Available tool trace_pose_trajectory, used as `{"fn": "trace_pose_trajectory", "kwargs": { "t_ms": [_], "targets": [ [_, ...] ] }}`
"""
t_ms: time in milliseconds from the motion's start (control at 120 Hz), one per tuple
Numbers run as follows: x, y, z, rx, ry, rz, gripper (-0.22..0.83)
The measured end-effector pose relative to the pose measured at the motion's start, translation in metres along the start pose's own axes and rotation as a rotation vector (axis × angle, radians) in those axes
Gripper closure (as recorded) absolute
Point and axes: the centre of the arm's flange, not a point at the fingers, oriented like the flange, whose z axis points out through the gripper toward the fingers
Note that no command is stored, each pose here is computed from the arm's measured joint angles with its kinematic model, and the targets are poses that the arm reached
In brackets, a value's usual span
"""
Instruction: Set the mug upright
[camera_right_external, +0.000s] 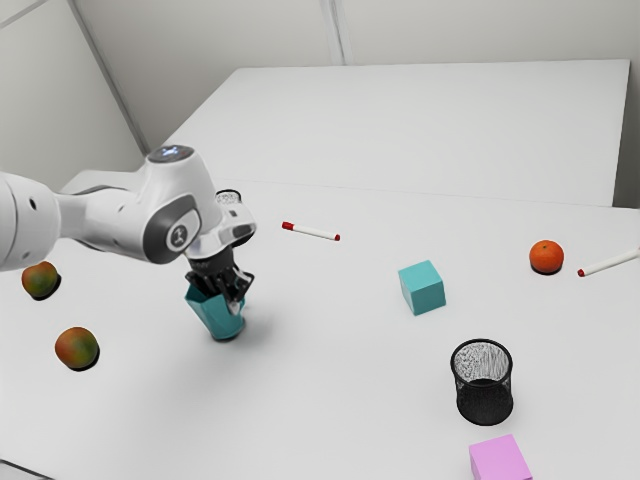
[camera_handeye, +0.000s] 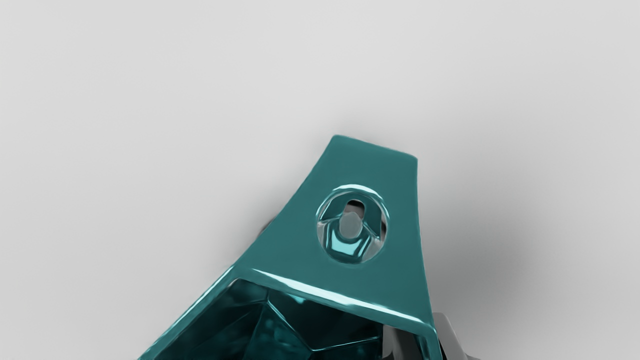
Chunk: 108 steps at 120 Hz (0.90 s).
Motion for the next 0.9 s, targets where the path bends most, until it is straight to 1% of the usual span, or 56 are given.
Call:
{"fn": "trace_pose_trajectory", "kwargs": {
  "t_ms": [83,133,250,325,383,508,608,708,900],
  "targets": [
    [0.000,0.001,0.003,-0.001,-0.005,-0.011,0.77],
    [0.000,0.001,0.004,-0.004,-0.006,-0.017,0.73],
    [0.000,0.001,0.001,-0.009,0.001,-0.028,0.59],
    [0.000,0.002,-0.005,-0.012,0.014,-0.036,0.43],
    [0.000,0.001,-0.014,-0.013,0.032,-0.039,0.33],
    [0.001,0.004,-0.042,-0.013,0.086,-0.037,0.19],
    [0.002,0.012,-0.070,-0.015,0.125,-0.022,0.12],
    [0.007,0.015,-0.103,-0.028,0.141,-0.029,0.08],
    [0.018,0.019,-0.161,-0.059,0.110,-0.040,0.04]
  ]
}}
